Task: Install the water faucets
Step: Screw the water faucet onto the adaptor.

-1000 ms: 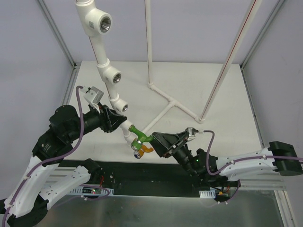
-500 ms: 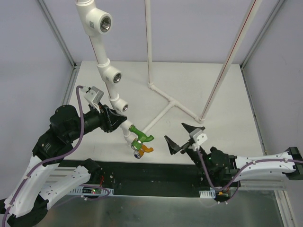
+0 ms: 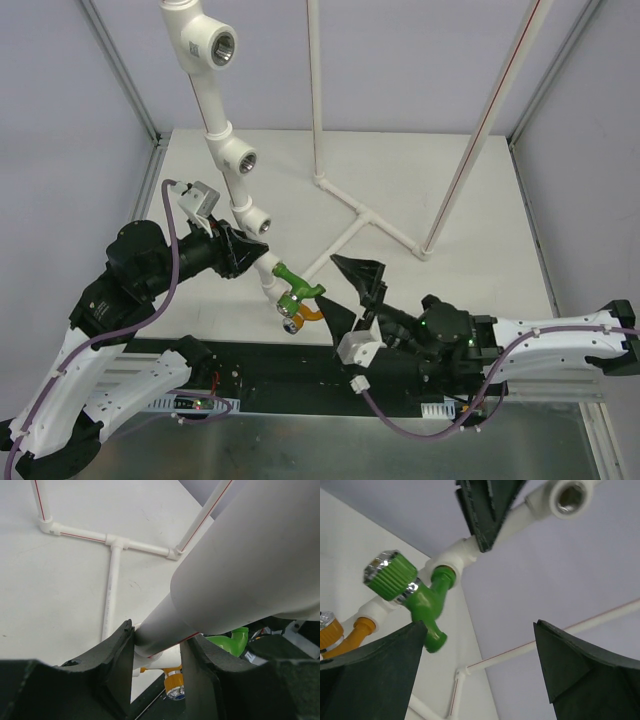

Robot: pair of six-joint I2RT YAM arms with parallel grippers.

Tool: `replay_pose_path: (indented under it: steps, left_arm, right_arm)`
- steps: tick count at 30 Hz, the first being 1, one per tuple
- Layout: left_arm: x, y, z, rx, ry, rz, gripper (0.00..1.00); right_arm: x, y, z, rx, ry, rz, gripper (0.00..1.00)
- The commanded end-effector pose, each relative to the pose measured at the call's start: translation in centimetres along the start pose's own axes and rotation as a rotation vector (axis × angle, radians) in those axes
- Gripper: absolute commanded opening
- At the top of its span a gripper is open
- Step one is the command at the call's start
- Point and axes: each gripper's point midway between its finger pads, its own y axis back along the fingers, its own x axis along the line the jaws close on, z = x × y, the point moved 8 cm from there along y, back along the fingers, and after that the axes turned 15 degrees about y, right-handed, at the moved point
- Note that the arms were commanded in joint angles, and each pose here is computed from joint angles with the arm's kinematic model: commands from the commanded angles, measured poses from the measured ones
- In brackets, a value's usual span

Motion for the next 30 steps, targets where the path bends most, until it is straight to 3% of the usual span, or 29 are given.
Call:
replay_pose_path:
  steps: [1,9,19,24,28,30]
  left_arm:
    - [0.6,-0.6,-0.7,0.048,0.109,0.067,0.00]
    - [0.6,-0.3,-0.9,0.044,0.108,0.065,0.00]
    - [0.6,-0.4,-0.9,0.046,0.114,0.065,0.00]
    - [0.6,-0.2,-1.0,0.040,0.111,0.062,0.00]
    - [0.7,0.1,-1.0,0.030,0.108,0.064,0.00]
    - [0.6,0.2,-1.0,0.026,0.107,0.061,0.00]
  right_arm:
    - [1.3,-2.1,1.6,-0.098,0.202,0.158,0.99]
    - [2.3,-3.1,1.9,-0.097,0.247,0.198,0.98]
    - [2.9,-5.6,2.6,-0.066,0.224,0.163,0.83]
    - [3.0,-6.6,2.3,-0.002,0.166,0.142,0.58]
    - [3.7,-6.7,1.8,0.051,0.109,0.125,0.24]
    - [4.0,-6.7,1.6,0.073,0.001,0.085,0.10]
